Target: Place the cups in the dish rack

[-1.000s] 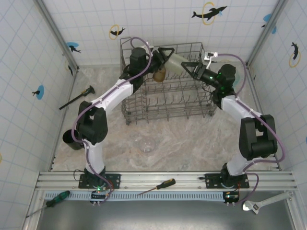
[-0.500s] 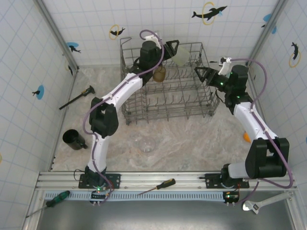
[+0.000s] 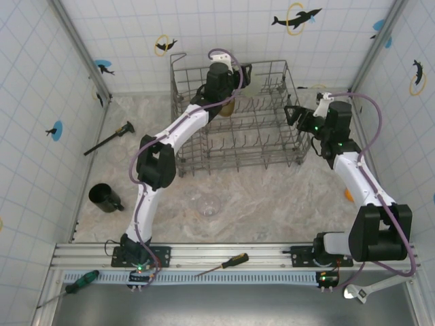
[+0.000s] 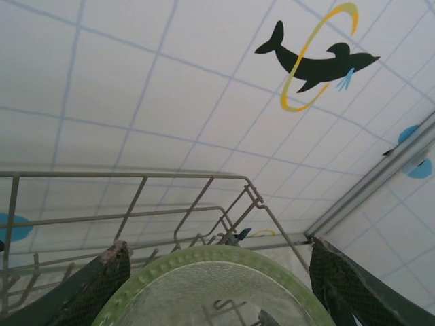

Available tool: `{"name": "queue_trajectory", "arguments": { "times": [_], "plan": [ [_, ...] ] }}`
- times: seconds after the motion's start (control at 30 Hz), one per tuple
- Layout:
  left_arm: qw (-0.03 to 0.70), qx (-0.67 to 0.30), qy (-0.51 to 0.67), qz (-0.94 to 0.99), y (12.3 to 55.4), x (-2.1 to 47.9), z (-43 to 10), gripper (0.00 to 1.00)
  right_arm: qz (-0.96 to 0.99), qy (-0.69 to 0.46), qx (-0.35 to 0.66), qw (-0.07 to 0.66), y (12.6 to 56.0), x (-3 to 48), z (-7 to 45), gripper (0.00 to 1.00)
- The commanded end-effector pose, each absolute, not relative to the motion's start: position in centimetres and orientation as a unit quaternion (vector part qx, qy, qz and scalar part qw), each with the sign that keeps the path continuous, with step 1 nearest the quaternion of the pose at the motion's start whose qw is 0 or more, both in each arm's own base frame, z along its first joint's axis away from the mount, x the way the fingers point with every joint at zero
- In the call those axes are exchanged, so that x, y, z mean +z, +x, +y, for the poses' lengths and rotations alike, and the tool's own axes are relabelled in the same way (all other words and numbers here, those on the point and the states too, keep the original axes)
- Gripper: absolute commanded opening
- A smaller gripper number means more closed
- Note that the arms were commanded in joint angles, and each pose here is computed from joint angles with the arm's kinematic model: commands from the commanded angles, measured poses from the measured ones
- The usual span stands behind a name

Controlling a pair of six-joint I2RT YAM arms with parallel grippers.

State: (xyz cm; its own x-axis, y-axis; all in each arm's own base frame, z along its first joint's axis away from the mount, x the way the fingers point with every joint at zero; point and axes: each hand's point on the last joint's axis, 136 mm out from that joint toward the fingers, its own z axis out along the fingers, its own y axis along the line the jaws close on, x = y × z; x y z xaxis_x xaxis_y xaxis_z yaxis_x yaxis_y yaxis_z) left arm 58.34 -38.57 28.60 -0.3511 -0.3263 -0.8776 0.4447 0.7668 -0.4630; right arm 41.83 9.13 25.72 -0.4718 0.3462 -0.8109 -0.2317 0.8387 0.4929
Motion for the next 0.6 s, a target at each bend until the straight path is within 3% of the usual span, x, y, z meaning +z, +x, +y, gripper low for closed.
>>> {"name": "queue_trajectory", "arguments": {
  "times": [0.0, 0.57],
  "plan": [
    [0.588, -0.309, 0.062, 0.745, 59.1, 27.9, -39.0, 0.00, 0.812, 0.037, 0.260, 0.521, 41.5, 25.2, 8.4, 0.98],
    [0.589, -0.284, 0.104, 0.750, 59.3, 24.0, -40.9, 0.00, 0.819, 0.043, 0.271, 0.503, 42.2, 22.5, 8.7, 0.98]
  ]
}}
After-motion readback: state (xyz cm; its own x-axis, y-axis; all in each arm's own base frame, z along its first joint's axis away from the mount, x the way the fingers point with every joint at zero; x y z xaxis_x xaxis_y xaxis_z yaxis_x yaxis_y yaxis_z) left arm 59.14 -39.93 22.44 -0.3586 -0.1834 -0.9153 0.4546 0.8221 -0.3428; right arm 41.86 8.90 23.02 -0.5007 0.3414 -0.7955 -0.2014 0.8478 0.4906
